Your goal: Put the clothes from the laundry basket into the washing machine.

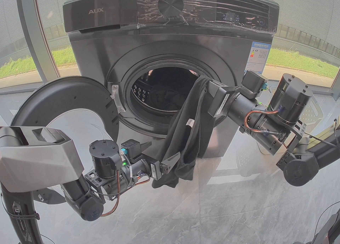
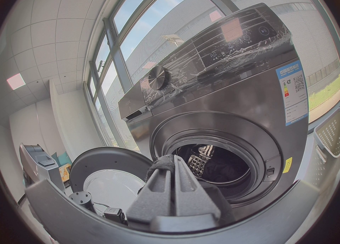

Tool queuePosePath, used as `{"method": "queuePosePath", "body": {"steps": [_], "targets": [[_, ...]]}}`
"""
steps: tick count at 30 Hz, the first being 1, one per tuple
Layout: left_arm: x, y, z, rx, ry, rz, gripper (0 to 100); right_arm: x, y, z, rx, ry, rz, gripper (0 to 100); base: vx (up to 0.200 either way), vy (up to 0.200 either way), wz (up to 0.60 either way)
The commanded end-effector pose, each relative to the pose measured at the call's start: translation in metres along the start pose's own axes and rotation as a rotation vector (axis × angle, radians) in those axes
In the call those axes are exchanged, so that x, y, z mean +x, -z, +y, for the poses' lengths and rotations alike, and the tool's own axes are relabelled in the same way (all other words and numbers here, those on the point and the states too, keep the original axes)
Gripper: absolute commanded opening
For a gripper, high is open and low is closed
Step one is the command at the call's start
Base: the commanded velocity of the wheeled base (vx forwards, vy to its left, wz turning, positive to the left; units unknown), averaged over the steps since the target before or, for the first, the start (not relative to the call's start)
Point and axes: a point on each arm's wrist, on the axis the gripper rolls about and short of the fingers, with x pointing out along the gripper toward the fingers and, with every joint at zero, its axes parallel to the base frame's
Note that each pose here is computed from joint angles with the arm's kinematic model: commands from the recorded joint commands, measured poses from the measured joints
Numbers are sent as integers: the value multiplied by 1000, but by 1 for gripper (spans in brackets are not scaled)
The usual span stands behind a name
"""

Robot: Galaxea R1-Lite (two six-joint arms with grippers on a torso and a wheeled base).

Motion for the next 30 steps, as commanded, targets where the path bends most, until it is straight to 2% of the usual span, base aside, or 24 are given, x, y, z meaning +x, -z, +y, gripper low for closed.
{"method": "queuePosePath", "body": {"steps": [1,8,13,18,21,24,27,30], "targets": [[0,3,5,-3,-13,6,100,1,0,1,1,-4,-1,0,0,0,0],[5,14,6,-5,-4,30,100,3,-2,3,3,-11,-12,0,0,0,0],[7,28,4,-8,95,61,100,3,-3,4,1,-10,-6,0,0,0,0],[17,43,5,-14,151,95,100,3,-4,4,1,-11,-4,0,0,0,0],[31,49,8,-12,146,84,100,2,-3,5,1,-14,-2,0,0,0,0],[43,50,13,-9,133,60,100,2,-2,7,3,-21,0,0,0,0,0],[63,50,32,-9,61,23,100,-2,-6,13,9,-38,-4,0,0,0,0],[70,51,40,-8,44,7,100,-4,-4,20,14,-58,4,0,0,0,0]]}}
